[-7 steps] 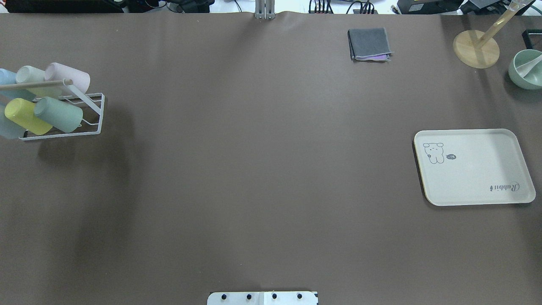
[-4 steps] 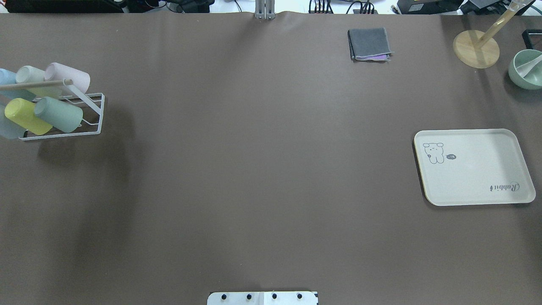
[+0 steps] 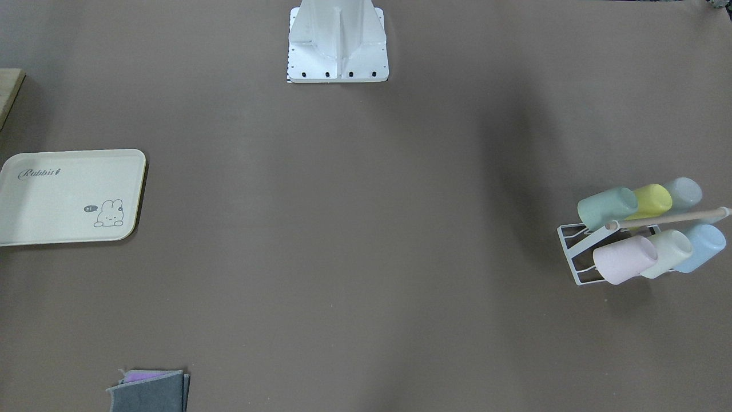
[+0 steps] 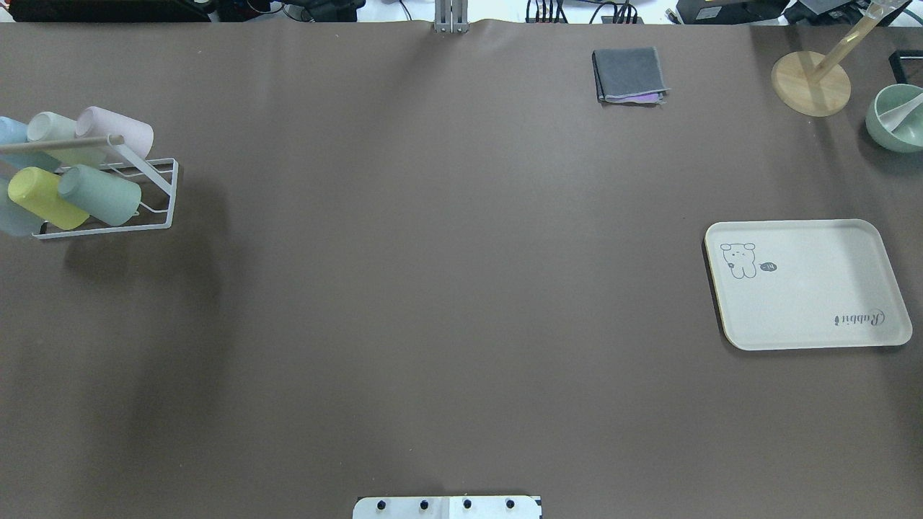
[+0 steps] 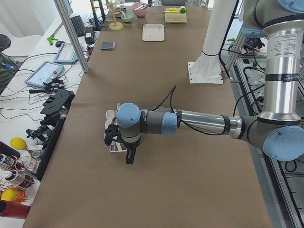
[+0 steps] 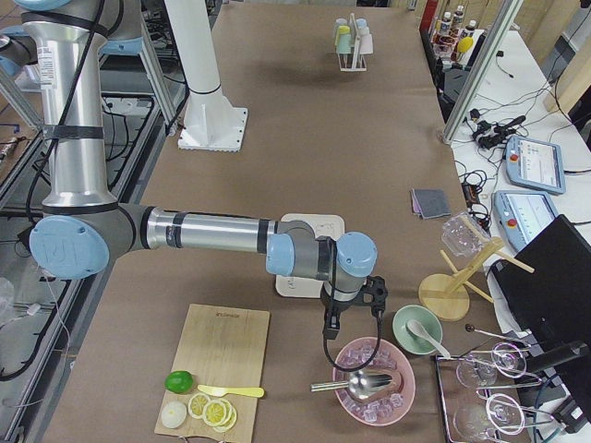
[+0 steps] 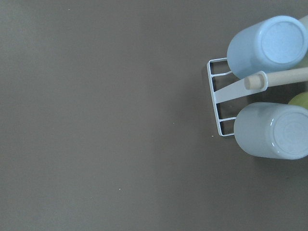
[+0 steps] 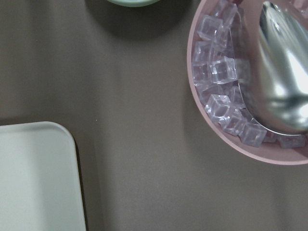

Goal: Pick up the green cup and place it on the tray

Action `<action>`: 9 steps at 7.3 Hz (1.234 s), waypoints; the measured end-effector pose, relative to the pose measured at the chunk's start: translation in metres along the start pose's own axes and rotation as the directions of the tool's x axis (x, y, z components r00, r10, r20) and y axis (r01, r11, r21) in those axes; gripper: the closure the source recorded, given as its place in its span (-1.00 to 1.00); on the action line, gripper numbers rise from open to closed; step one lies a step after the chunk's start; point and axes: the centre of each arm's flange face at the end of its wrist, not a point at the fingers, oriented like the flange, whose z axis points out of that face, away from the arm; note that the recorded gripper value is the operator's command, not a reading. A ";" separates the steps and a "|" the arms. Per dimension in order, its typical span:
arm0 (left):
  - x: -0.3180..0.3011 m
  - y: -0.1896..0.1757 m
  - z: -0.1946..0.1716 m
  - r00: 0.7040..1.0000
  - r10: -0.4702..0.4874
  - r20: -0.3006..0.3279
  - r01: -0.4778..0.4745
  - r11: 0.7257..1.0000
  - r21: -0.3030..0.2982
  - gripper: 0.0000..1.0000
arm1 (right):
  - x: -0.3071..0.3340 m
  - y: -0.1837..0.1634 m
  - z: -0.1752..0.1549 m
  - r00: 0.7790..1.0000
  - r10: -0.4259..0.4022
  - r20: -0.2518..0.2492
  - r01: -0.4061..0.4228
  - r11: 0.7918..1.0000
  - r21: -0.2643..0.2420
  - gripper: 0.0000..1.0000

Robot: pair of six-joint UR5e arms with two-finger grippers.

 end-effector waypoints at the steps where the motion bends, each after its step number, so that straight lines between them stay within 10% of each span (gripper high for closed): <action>1: 0.001 -0.001 -0.001 1.000 0.004 0.000 -0.004 1.000 0.002 -0.98 | 0.003 0.001 0.003 1.000 0.004 0.000 -0.004 1.000 -0.005 -1.00; 9: 0.013 -0.009 -0.011 0.998 0.061 0.005 -0.061 0.997 0.047 -0.97 | -0.016 -0.002 -0.018 0.999 -0.039 -0.006 0.039 0.999 0.038 -1.00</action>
